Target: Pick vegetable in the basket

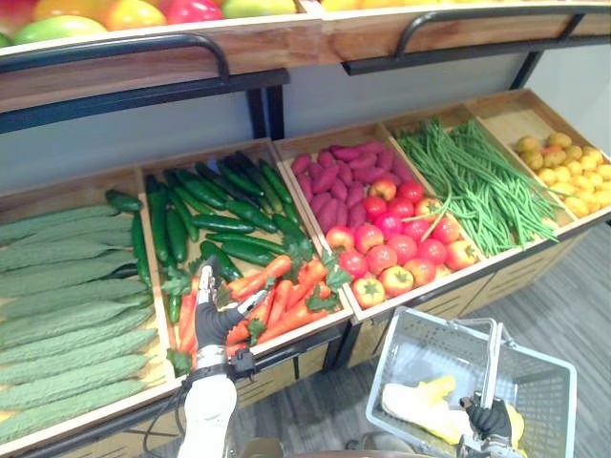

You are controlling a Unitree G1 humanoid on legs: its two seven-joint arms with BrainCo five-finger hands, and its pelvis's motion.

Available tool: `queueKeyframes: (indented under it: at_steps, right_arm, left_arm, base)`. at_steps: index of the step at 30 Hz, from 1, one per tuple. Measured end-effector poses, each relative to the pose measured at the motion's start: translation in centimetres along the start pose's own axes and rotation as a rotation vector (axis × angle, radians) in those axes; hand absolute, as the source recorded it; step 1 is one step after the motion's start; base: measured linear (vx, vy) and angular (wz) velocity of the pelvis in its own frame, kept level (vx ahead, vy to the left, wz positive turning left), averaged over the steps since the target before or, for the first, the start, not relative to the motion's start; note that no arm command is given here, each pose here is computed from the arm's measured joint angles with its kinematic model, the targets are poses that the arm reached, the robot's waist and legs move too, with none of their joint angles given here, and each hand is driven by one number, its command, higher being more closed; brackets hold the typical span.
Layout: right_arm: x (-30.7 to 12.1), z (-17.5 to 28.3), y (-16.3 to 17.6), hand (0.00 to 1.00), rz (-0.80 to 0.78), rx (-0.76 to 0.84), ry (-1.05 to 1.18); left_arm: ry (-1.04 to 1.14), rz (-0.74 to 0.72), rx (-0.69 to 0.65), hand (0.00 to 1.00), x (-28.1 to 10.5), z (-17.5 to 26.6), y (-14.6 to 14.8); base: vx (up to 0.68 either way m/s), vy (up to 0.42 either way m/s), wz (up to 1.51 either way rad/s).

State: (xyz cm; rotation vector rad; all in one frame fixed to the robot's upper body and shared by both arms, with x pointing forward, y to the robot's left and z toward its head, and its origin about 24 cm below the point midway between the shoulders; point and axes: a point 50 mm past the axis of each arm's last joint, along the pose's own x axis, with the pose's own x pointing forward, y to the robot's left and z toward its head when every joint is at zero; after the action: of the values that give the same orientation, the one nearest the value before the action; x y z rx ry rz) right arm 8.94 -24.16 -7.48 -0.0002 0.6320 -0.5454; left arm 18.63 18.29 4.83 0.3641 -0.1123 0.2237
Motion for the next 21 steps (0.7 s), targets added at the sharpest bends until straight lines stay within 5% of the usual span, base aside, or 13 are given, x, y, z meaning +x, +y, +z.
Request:
queueKeyframes:
  at_steps: [10,21]
  right_arm:
    - [0.2,0.3,-0.2,1.00,0.048,-0.031,-0.013]
    - [1.6,0.8,1.4,1.00,0.131,-0.046,-0.022]
  left_arm:
    - [-0.011,-0.116,0.471,0.00,3.1,-2.6,1.1]
    - [0.080,-0.205,0.673,0.00,5.5,-5.5,0.8]
  base:
    - [0.03,0.000,-0.05]
    - [-0.02,-0.014,-0.13]
